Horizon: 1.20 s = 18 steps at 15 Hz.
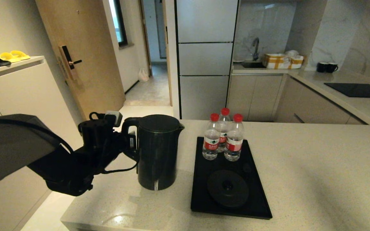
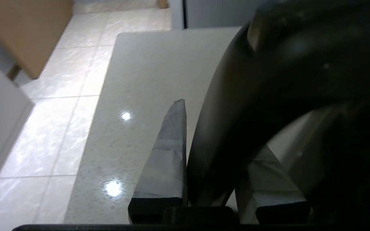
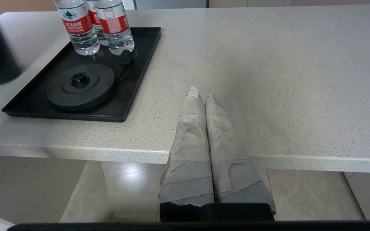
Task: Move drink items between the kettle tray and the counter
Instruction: Return the kettle to its original position
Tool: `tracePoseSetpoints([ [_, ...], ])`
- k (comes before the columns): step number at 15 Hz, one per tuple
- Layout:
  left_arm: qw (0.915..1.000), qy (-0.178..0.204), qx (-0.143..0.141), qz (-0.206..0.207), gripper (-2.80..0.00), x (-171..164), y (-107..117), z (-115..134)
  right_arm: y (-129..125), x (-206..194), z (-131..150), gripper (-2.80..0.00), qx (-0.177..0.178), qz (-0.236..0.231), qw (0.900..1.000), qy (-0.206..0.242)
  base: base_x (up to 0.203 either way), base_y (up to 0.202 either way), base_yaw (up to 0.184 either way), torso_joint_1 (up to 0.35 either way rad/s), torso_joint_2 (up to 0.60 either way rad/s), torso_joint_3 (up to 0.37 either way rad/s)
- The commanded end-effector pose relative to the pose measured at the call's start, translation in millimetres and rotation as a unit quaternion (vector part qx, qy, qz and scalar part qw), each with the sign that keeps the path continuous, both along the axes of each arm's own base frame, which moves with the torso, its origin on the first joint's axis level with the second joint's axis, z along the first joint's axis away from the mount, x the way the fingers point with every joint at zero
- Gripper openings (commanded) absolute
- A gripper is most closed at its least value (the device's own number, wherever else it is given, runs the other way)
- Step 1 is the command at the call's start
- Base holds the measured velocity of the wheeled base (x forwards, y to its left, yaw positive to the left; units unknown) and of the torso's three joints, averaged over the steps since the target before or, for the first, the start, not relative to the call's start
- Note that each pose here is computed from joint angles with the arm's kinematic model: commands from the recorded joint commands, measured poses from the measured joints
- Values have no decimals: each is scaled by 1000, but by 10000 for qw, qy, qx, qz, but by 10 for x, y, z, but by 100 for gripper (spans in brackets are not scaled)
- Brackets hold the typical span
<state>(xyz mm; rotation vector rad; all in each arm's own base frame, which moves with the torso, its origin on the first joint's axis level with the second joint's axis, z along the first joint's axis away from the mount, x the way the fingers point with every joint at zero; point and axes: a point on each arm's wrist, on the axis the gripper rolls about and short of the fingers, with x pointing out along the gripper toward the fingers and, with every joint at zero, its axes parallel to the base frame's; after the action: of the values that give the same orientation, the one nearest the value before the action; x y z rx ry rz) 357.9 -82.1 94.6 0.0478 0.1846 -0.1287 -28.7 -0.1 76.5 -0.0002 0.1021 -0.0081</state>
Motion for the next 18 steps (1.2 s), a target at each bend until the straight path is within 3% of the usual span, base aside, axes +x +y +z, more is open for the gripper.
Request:
tracePoseSetpoints([
  [1,9993,-305,-206,-56,-280,-144,-14,327,0,0,-2,-280,0,2,10000,3,0,0,0,0,0,0],
  [3,9993,-259,-274,-51,-280,-162,-12,359,0,0,-2,-280,0,2,10000,3,0,0,0,0,0,0],
  [6,9976,-333,-612,-62,-280,-326,-6,646,0,0,-2,-280,0,2,10000,3,0,0,0,0,0,0],
  [9,9952,-125,-899,-355,-280,-519,-123,820,0,0,-2,-280,0,2,10000,3,0,0,0,0,0,0],
  [11,9912,21,-1005,-859,-280,-676,-382,862,0,0,-2,-280,0,2,10000,3,0,0,0,0,0,0],
  [15,9837,210,-991,-1487,-280,-840,-785,800,0,0,-2,-280,0,2,10000,3,0,0,0,0,0,0],
  [18,9821,361,-884,-1623,-280,-852,-989,656,0,0,-2,-280,0,2,10000,3,0,0,0,0,0,0],
])
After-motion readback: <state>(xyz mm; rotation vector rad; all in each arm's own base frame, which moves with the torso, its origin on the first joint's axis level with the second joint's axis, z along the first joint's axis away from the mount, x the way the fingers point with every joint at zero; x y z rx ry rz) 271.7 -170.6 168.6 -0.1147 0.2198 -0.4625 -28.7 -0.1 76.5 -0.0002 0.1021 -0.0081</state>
